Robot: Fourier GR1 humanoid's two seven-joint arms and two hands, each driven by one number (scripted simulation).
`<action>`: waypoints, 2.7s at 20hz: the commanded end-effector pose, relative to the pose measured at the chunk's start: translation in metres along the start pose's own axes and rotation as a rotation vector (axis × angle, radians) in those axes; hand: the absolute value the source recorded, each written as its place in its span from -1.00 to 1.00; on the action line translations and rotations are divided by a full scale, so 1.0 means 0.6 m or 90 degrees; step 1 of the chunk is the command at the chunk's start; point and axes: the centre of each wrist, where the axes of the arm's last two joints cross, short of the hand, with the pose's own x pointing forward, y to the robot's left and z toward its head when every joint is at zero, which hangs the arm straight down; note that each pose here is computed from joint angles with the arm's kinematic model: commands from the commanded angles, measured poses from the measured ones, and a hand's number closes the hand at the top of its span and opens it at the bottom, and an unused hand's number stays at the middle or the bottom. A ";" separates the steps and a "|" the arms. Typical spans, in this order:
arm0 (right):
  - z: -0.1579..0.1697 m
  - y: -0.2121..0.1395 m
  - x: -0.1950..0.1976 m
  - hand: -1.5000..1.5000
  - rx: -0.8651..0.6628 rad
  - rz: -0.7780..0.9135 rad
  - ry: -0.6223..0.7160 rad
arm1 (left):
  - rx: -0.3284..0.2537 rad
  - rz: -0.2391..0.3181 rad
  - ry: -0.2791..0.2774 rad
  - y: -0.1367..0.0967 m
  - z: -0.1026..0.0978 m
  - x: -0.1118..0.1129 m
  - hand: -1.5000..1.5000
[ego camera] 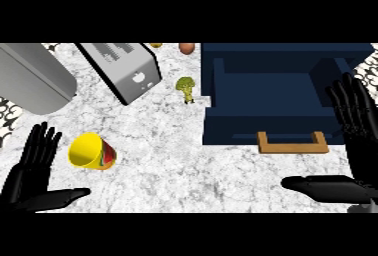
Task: Pick up the cup, place it into the drawer and close the drawer
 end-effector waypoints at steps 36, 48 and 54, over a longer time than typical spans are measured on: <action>0.006 -0.003 -0.014 -1.00 0.020 -0.001 0.002 | 0.037 0.011 -0.021 0.051 -0.017 -0.212 -1.00; -0.009 0.009 -0.026 -1.00 0.013 -0.022 0.004 | -0.024 0.114 -0.045 0.031 -0.037 -0.210 -1.00; -0.017 0.005 -0.026 -1.00 0.029 -0.034 0.002 | -0.063 0.187 -0.050 0.013 -0.046 -0.211 1.00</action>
